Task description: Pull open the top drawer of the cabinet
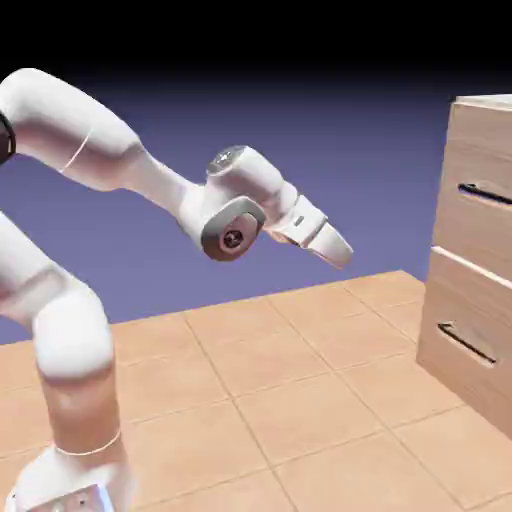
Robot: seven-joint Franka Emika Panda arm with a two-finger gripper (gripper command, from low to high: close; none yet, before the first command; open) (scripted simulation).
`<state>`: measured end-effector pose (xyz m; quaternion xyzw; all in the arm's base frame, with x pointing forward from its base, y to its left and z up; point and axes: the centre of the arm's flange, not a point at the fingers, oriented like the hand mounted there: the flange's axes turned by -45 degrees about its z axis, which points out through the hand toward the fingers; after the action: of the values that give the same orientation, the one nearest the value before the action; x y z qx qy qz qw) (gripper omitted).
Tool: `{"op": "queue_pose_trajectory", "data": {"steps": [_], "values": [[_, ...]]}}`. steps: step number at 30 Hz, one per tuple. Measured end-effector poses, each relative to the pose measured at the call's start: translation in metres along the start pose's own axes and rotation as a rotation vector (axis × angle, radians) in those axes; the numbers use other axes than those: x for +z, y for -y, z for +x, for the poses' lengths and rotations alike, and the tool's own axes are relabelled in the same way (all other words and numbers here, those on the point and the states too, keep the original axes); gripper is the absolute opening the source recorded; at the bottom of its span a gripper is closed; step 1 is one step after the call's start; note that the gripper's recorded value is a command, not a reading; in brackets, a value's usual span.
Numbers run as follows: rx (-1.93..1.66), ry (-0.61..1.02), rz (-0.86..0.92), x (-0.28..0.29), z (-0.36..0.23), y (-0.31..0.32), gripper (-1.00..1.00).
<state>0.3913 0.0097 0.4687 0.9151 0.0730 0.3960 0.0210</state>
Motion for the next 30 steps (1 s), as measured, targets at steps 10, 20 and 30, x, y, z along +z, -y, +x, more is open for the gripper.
{"op": "queue_pose_trajectory", "data": {"steps": [10, 20, 30], "values": [[-0.788, -0.168, -0.017, -0.05, 0.065, 0.018, 0.0], [-1.516, -0.29, -0.187, -0.088, 0.108, 0.011, 0.0], [-2.179, -0.282, -0.471, -0.097, 0.136, -0.017, 0.0]]}}
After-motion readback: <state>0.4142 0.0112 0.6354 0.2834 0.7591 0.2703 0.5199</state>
